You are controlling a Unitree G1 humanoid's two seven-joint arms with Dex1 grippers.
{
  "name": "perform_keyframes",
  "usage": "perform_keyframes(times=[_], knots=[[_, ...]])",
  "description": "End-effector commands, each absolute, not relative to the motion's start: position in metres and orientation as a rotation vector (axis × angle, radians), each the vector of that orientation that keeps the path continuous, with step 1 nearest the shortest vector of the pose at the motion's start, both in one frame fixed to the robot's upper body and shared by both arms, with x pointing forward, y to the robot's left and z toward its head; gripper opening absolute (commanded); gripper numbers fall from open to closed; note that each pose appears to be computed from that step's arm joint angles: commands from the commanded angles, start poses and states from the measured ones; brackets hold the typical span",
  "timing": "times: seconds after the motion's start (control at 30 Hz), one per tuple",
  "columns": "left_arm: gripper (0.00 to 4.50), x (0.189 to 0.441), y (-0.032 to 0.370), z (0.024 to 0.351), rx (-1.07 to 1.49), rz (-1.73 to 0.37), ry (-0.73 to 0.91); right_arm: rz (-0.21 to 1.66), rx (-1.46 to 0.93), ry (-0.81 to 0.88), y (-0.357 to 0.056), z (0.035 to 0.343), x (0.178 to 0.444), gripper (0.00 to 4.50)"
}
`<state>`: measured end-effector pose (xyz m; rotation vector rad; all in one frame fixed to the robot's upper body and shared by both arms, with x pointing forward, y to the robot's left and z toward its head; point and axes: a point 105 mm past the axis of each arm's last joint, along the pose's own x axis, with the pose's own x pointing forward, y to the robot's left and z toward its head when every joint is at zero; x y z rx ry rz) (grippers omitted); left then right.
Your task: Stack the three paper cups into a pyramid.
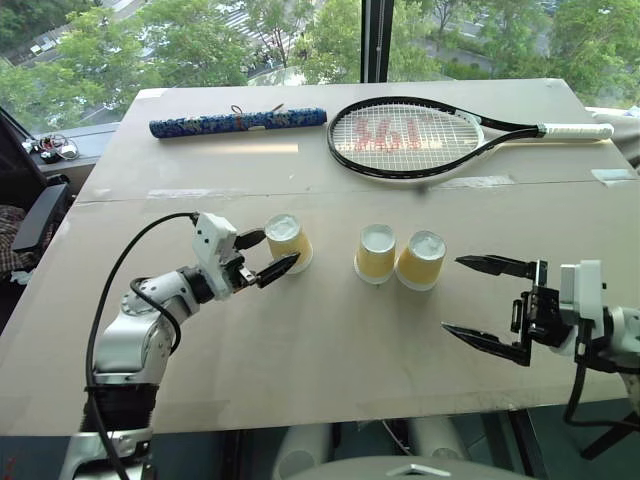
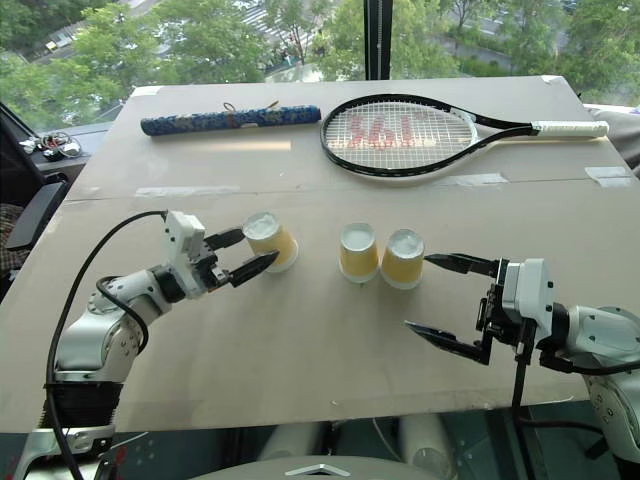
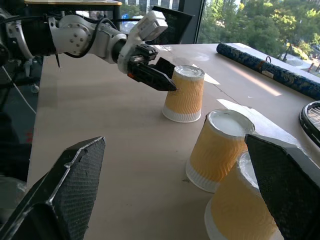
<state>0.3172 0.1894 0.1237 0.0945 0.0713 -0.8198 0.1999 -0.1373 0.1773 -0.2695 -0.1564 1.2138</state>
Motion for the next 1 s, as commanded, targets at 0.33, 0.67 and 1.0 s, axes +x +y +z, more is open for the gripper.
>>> perform_keyframes(times=[0.33, 0.67, 1.0], knots=[[1.99, 0.325, 0.174, 0.149, 0.057, -0.934, -0.046, 1.127, -0.273, -0.200, -0.141, 0.186, 0.189, 4.50], [1.99, 0.324, 0.072, 0.238, -0.008, -1.294, -0.127, 0.854, -0.289, -0.096, -0.197, 0.171, 0.187, 4.50], [1.99, 0.324, 0.018, 0.218, 0.046, -1.451, -0.012, 0.711, -0.297, -0.040, -0.232, 0.155, 0.173, 4.50]])
